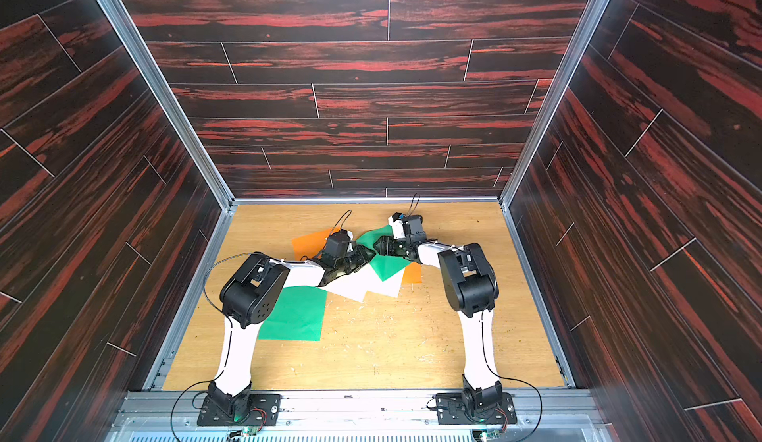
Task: Sort the scattered colored papers by color
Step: Pick up the colored paper from the center of the board.
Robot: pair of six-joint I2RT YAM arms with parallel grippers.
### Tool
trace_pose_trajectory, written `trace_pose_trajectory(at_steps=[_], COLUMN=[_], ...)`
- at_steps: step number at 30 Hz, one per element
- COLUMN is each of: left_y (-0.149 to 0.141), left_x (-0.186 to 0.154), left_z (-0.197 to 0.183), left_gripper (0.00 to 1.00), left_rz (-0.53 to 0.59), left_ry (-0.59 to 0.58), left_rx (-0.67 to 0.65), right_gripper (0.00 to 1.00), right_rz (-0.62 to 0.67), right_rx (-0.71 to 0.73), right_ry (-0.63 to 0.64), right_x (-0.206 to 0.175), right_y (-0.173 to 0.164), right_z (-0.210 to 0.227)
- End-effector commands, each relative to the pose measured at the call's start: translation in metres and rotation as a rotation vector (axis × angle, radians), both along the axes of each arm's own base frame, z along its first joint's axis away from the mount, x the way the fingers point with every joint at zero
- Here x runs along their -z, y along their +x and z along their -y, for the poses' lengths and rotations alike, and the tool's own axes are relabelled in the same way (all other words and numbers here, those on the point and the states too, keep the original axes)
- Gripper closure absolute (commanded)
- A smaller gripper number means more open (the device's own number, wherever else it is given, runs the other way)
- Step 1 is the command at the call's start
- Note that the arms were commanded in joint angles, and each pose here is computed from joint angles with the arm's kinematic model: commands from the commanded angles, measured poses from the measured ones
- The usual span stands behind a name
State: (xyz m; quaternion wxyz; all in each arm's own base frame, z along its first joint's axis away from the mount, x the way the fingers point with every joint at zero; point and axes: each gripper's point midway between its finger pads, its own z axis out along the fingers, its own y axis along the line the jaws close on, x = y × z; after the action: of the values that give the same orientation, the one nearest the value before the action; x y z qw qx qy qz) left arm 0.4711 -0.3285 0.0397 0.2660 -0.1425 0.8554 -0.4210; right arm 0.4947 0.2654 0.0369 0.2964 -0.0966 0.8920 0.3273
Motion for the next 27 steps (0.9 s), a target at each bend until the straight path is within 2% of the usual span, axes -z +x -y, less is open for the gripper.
trace_pose_trajectory(at_steps=[1, 11, 21, 27], left_y=[0.006, 0.007, 0.007, 0.007], left_x=[-0.008, -0.031, -0.054, -0.053], left_z=[0.000, -0.011, -0.005, 0.000], left_gripper=[0.53, 0.52, 0.56, 0.55], left_rz=[0.036, 0.130, 0.213, 0.209], left_ry=[-0.036, -0.098, -0.272, -0.314], left_rx=[-0.019, -0.085, -0.089, -0.074], right_gripper=[0.29, 0.29, 0.29, 0.29], right_rz=[-0.119, -0.129, -0.137, -0.138], right_rx=[-0.005, -0.007, -0.012, -0.014], right_ry=[-0.035, -0.045, -0.050, -0.048], right_x=[0.041, 0.045, 0.049, 0.050], right_y=[-0.017, -0.017, -0.019, -0.019], right_z=[0.003, 0.003, 0.003, 0.003])
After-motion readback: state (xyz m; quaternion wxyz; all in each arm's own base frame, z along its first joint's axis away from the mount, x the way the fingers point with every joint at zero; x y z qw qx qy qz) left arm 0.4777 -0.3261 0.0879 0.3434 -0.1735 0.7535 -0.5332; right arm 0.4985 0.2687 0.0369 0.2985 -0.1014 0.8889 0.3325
